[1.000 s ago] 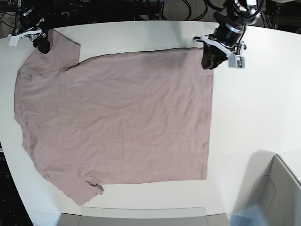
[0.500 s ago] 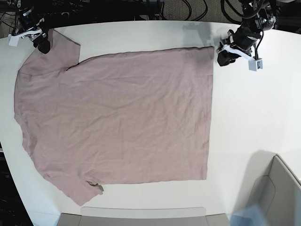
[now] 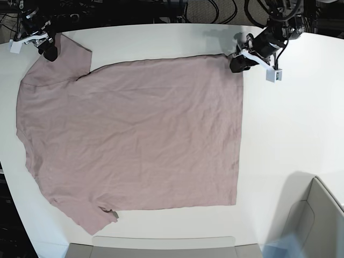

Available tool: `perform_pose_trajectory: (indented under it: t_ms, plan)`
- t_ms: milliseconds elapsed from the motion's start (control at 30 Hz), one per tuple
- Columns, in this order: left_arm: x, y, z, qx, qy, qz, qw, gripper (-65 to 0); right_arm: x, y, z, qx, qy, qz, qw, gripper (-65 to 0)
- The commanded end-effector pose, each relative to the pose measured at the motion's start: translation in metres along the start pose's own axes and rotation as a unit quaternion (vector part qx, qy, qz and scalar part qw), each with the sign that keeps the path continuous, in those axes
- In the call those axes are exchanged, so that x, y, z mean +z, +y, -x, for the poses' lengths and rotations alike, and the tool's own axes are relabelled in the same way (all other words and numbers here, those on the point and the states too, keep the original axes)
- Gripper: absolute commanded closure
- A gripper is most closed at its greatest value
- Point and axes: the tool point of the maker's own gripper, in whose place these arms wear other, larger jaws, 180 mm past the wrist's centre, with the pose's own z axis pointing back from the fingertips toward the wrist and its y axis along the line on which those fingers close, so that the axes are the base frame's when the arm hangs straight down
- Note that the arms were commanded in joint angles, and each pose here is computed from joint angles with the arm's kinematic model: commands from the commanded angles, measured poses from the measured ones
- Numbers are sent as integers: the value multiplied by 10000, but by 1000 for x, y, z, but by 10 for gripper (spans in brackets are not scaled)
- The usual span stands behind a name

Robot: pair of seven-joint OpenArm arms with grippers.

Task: Fold the T-shirt properly
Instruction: 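Grasp the shirt's shoulder edge with both grippers, then lift the shoulder edge and fold it over toward the hem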

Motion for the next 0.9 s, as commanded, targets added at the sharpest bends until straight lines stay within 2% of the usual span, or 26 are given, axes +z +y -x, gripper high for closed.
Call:
perform_pose_trajectory:
  t_ms: [0,67,100,167,200,233,267,367,600,700,867]
  plan:
    - [-3,5,14,-61,336,-152,9993,-188,4,-7,12,127,340,165,9992,-246]
    - [-12,-4,10,-132,347,-23,9993,-158,3,-7,12,130,344,156,9992,-241]
    - [-14,-7,10,-158,367,7,9992,-122,3,-5,11,142,335,138,9992,-219]
    - [-14,-7,11,-158,383,14,9991,-39,2,3,7,203,290,42,9994,-145]
    - [-14,-6,10,-135,372,-11,9992,0,1,9,4,256,252,-31,9993,-84]
    - [-14,-5,10,-146,375,-21,9992,0,2,13,2,283,224,-69,9993,-20]
    - [-13,-4,9,-162,372,-39,9992,0,2,15,1,298,213,-93,9993,0]
    - [-1,13,7,-25,260,-250,9993,0,3,13,2,375,247,-66,9990,0]
    - [47,62,-6,230,-176,-974,9948,0,28,33,2,1076,144,28,9941,0]
    - [57,67,-3,216,-177,-1085,9937,0,41,45,7,1252,190,-4,9920,0]
    - [73,67,-9,-103,-208,-1196,9925,0,52,56,8,1357,205,-69,9905,0]
